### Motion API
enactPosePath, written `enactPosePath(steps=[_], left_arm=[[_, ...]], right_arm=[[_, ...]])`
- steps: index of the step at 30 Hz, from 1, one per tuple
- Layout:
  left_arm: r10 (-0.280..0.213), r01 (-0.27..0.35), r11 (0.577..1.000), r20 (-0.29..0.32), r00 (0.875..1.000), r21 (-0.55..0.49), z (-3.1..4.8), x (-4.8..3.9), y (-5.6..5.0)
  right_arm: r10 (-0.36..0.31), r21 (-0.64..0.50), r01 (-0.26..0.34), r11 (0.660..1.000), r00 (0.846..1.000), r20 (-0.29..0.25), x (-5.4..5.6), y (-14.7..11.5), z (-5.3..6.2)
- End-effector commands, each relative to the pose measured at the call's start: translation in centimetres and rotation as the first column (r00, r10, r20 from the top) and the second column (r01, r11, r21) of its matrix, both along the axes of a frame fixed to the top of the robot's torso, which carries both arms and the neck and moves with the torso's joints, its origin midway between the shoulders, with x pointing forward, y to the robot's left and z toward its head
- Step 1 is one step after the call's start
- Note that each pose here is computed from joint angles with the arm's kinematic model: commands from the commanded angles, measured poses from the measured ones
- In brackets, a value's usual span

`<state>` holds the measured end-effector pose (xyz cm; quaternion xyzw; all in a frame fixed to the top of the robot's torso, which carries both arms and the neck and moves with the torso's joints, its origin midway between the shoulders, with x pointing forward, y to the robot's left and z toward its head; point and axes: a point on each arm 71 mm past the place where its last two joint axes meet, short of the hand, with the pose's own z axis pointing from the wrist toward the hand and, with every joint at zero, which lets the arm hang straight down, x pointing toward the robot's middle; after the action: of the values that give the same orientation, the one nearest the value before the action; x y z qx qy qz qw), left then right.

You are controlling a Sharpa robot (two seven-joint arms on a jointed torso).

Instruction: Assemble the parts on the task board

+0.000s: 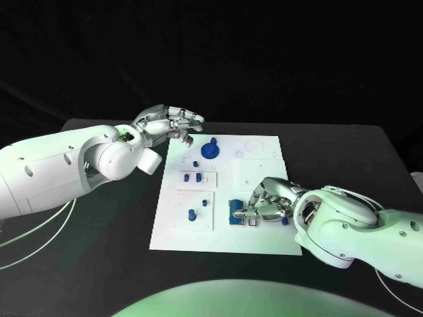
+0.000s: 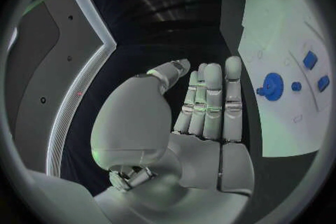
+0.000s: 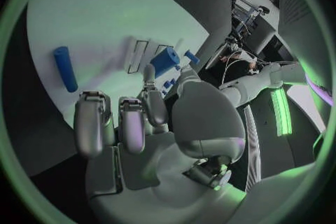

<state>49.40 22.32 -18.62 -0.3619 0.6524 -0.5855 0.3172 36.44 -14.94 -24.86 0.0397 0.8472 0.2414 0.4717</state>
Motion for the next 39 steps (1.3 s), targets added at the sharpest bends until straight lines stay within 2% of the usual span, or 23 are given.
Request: enactPosePath(steps=[1,11,22,39], left_arm=[[-0.015,0.015,1.000,0.001,1.000,-0.009,0.10,-0.07,-0.2],[-0.016,0.016,1.000,0.001,1.000,-0.010,0.09,-0.05,-0.2],[-0.017,0.017,1.000,0.001,1.000,-0.010,0.09,-0.07,-0.2],[-0.013,0.013,1.000,-0.001,1.000,-0.007,0.09,-0.10,0.0]], right_arm=[[0.032,-0.011,-0.032,0.999,0.999,0.001,-0.3,0.1,0.0],[0.036,-0.027,-0.036,0.999,0.999,-0.006,0.0,0.0,-0.3],[0.049,-0.057,-0.048,0.997,0.999,0.016,0.7,0.5,-0.7],[0.046,-0.068,-0.045,0.997,0.999,0.021,0.4,-0.4,-0.7]])
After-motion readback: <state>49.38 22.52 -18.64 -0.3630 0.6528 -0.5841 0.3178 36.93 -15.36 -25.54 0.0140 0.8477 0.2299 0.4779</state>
